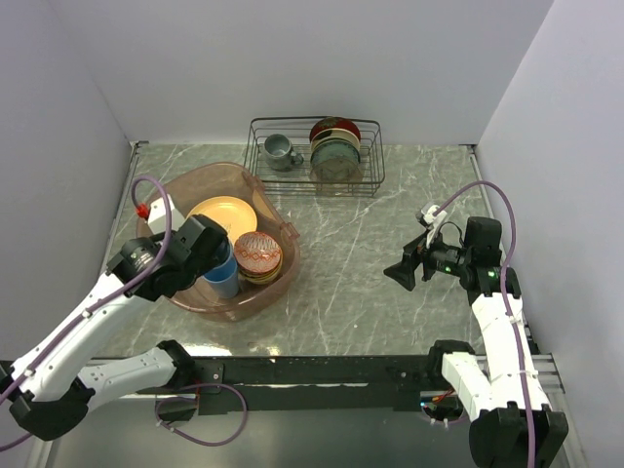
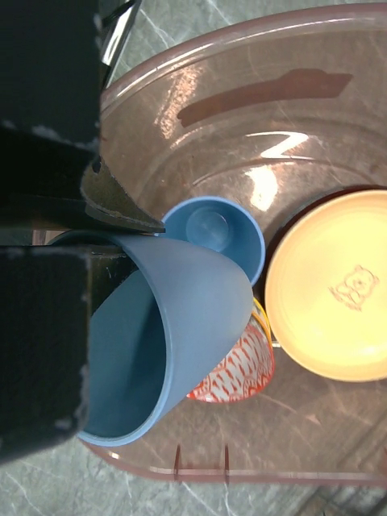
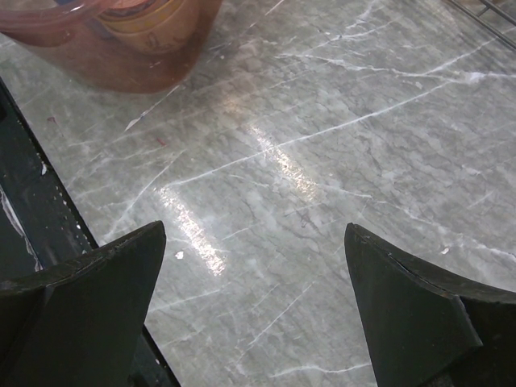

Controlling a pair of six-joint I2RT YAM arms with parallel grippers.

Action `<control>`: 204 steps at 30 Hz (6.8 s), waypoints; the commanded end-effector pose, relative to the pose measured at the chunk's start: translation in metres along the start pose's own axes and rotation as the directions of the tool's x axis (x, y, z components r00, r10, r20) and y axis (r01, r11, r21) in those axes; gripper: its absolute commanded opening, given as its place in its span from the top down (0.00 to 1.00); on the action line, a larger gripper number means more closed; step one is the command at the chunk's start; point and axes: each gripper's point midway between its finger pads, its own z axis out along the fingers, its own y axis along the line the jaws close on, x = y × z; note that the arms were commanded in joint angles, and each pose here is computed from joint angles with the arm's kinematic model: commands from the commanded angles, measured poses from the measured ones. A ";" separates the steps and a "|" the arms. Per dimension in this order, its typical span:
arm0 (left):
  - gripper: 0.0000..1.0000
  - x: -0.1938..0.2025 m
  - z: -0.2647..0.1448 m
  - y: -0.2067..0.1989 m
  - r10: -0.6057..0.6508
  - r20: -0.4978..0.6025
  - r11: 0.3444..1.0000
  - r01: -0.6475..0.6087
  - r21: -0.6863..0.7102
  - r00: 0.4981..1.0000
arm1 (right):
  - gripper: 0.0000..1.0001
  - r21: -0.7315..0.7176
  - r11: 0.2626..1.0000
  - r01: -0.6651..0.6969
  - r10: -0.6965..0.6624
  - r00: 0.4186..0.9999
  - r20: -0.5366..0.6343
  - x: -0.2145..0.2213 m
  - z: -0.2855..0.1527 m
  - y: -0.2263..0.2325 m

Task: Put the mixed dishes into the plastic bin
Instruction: Place the cup in the plastic bin, then reset both arms

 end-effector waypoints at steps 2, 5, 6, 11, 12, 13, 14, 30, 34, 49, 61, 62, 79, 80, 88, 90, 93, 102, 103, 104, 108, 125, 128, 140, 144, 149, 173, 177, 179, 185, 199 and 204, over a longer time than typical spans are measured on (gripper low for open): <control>0.99 0.006 0.006 0.003 -0.022 -0.031 1.000 0.022 0.002 0.999 | 0.00 0.020 0.999 0.039 -0.040 0.999 0.035 -0.013 -0.002 -0.006; 0.99 0.008 0.010 0.006 -0.020 -0.046 1.000 0.019 -0.011 0.999 | 0.00 0.025 0.999 0.039 -0.040 0.999 0.034 -0.013 -0.002 -0.006; 0.99 0.008 0.011 0.007 -0.019 -0.048 1.000 0.018 -0.013 0.999 | 0.00 0.028 0.999 0.041 -0.042 0.999 0.032 -0.013 -0.001 -0.007; 0.99 0.012 0.014 0.008 -0.025 -0.069 1.000 0.024 -0.009 0.997 | 0.00 0.028 0.999 0.039 -0.040 0.999 0.031 -0.012 -0.001 -0.007; 0.99 0.012 0.016 0.009 -0.024 -0.071 1.000 0.023 -0.009 0.997 | 0.00 0.027 0.999 0.040 -0.041 0.999 0.031 -0.012 -0.001 -0.007; 0.99 0.013 0.017 0.010 -0.024 -0.074 1.000 0.024 -0.012 0.997 | 0.00 0.028 0.999 0.039 -0.040 0.999 0.031 -0.012 -0.002 -0.007; 0.99 0.016 0.019 0.010 -0.022 -0.080 1.000 0.021 -0.013 0.997 | 0.00 0.028 0.999 0.037 -0.038 0.999 0.029 -0.012 -0.001 -0.007; 0.99 0.027 0.038 0.021 -0.008 -0.113 0.999 0.003 -0.048 0.994 | 0.00 0.029 0.999 0.039 -0.040 0.999 0.029 -0.012 -0.002 -0.007; 0.93 0.030 0.042 0.023 -0.001 -0.126 0.999 -0.005 -0.052 0.992 | 0.00 0.028 0.999 0.041 -0.042 0.999 0.030 -0.012 -0.001 -0.007; 0.73 0.030 0.050 0.027 -0.002 -0.129 0.997 -0.007 -0.071 0.992 | 0.00 0.030 0.999 0.042 -0.043 0.999 0.030 -0.012 -0.002 -0.007; 0.34 0.014 0.045 0.020 -0.012 -0.095 0.999 0.007 -0.052 0.995 | 0.00 0.031 0.999 0.043 -0.043 0.999 0.029 -0.011 -0.002 -0.007; 0.32 0.012 0.044 0.019 -0.013 -0.091 0.999 0.008 -0.048 0.996 | 0.00 0.030 0.999 0.042 -0.043 0.999 0.030 -0.012 -0.002 -0.007; 0.01 -0.010 0.014 -0.032 0.051 -0.038 0.956 -0.038 0.289 0.998 | 0.00 0.033 0.998 0.044 -0.045 0.999 0.029 -0.011 -0.002 -0.008; 0.01 -0.012 0.011 -0.034 0.069 -0.025 0.948 -0.058 0.313 0.997 | 0.00 0.035 0.998 0.044 -0.046 0.999 0.030 -0.012 -0.002 -0.008; 0.01 -0.028 -0.020 -0.053 0.063 0.055 0.869 -0.082 0.488 0.997 | 0.00 0.039 0.998 0.043 -0.044 0.999 0.028 -0.011 -0.002 -0.009; 0.00 -0.031 -0.027 -0.053 0.052 0.072 0.856 -0.082 0.510 0.996 | 0.00 0.040 0.998 0.044 -0.045 0.999 0.029 -0.011 -0.002 -0.009; 0.01 -0.038 -0.036 -0.054 0.033 0.099 0.837 -0.082 0.540 0.994 | 0.00 0.044 0.998 0.043 -0.044 0.999 0.029 -0.011 -0.002 -0.010; 0.01 -0.051 -0.056 -0.057 -0.008 0.154 0.795 -0.088 0.600 0.988 | 0.00 0.057 0.997 0.046 -0.048 0.998 0.030 -0.011 -0.002 -0.012; 0.01 -0.052 -0.056 -0.056 -0.010 0.159 0.796 -0.088 0.599 0.987 | 0.00 0.058 0.997 0.046 -0.048 0.998 0.031 -0.012 -0.002 -0.012; 0.00 -0.053 -0.057 -0.056 -0.013 0.164 0.796 -0.089 0.599 0.986 | 0.00 0.062 0.997 0.046 -0.048 0.998 0.031 -0.012 -0.003 -0.012; 0.01 -0.061 -0.064 -0.052 -0.034 0.196 0.794 -0.092 0.601 0.980 | 0.00 0.081 0.996 0.048 -0.051 0.998 0.038 -0.013 -0.005 -0.015; 0.01 -0.089 -0.077 -0.023 -0.081 0.342 0.836 -0.122 0.535 0.936 | 0.00 0.237 0.969 0.073 -0.098 0.991 0.094 -0.054 -0.035 -0.030; 0.01 -0.094 -0.080 -0.020 -0.093 0.363 0.841 -0.122 0.527 0.927 | 0.00 0.280 0.957 0.083 -0.119 0.986 0.116 -0.074 -0.045 -0.031; 0.01 -0.112 -0.089 -0.007 -0.107 0.447 0.861 -0.142 0.488 0.888 | 0.00 0.480 0.874 -0.075 -0.101 0.938 0.331 -0.154 -0.092 -0.040; 0.01 -0.112 -0.091 -0.002 -0.110 0.455 0.864 -0.142 0.484 0.884 | 0.00 0.505 0.850 -0.148 -0.070 0.920 0.387 -0.166 -0.102 -0.042; 0.01 -0.111 -0.094 0.003 -0.115 0.460 0.864 -0.140 0.484 0.880 | 0.00 0.540 0.819 -0.196 -0.071 0.898 0.433 -0.175 -0.115 -0.042; 0.01 -0.119 -0.114 0.023 -0.157 0.491 0.866 -0.120 0.486 0.857 | 0.00 0.677 0.692 -0.252 -0.145 0.869 0.472 -0.188 -0.158 -0.043; 0.01 -0.119 -0.116 0.023 -0.161 0.489 0.863 -0.118 0.491 0.857 | 0.00 0.684 0.682 -0.260 -0.152 0.864 0.480 -0.188 -0.161 -0.043; 0.01 -0.119 -0.116 0.024 -0.160 0.489 0.863 -0.118 0.491 0.858 | 0.00 0.684 0.681 -0.261 -0.155 0.862 0.483 -0.188 -0.162 -0.042; 0.01 -0.120 -0.119 0.025 -0.169 0.490 0.861 -0.114 0.496 0.855 | 0.00 0.690 0.671 -0.271 -0.159 0.857 0.491 -0.188 -0.165 -0.042; 0.01 -0.120 -0.120 0.026 -0.173 0.489 0.860 -0.111 0.499 0.855 | 0.00 0.703 0.656 -0.274 -0.164 0.858 0.488 -0.183 -0.166 -0.044; 0.01 -0.119 -0.120 0.026 -0.172 0.486 0.859 -0.112 0.500 0.857 | 0.00 0.707 0.650 -0.277 -0.167 0.856 0.489 -0.182 -0.167 -0.045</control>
